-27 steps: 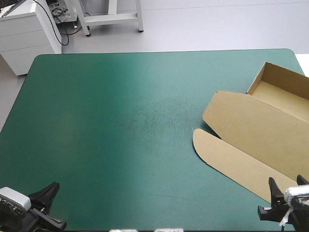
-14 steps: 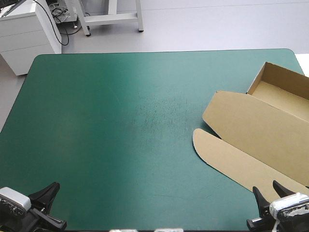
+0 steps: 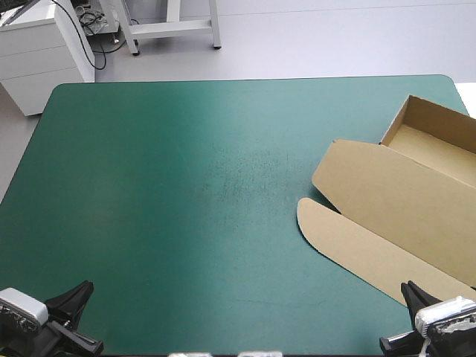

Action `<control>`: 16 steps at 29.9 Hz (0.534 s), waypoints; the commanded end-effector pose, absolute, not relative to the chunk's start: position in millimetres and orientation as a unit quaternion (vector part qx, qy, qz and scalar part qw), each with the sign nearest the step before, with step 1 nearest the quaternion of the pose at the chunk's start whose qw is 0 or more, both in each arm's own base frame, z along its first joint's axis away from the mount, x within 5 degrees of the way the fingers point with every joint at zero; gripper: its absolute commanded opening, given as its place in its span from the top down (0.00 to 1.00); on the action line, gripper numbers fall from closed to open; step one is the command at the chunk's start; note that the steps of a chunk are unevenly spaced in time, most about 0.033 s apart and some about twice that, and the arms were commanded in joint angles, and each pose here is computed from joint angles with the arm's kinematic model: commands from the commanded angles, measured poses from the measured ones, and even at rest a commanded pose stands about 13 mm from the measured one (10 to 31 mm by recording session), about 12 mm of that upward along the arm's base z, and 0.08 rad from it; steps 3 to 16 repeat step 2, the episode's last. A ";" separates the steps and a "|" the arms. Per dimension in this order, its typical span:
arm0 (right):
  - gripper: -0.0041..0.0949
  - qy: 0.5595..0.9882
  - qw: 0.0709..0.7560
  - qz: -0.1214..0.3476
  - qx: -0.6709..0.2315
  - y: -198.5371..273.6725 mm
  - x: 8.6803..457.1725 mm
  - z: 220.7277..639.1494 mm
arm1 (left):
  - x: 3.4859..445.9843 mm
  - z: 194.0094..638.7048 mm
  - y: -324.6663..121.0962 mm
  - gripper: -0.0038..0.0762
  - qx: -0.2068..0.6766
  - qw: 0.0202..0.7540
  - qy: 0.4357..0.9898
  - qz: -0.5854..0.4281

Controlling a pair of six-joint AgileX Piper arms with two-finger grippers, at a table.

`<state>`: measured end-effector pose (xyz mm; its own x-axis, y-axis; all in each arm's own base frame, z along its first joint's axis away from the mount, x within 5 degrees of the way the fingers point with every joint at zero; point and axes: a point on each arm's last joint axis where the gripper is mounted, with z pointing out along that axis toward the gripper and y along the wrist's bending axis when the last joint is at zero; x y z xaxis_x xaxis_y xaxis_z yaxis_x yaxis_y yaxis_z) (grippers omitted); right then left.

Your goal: Fold the box

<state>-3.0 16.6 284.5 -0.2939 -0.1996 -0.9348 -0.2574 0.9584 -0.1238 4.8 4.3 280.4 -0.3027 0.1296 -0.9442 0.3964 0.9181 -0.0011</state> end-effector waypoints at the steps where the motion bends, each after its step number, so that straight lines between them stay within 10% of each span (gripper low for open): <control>1: 0.98 0.769 0.624 0.022 -0.141 16.4 -7.4 297.3 | 2.9 293.3 4.5 0.96 0.160 0.606 0.768 -0.133; 16: 0.98 0.769 0.624 0.022 -0.141 16.4 -7.4 297.3 | 2.9 293.3 4.5 0.96 0.160 0.606 0.768 -0.133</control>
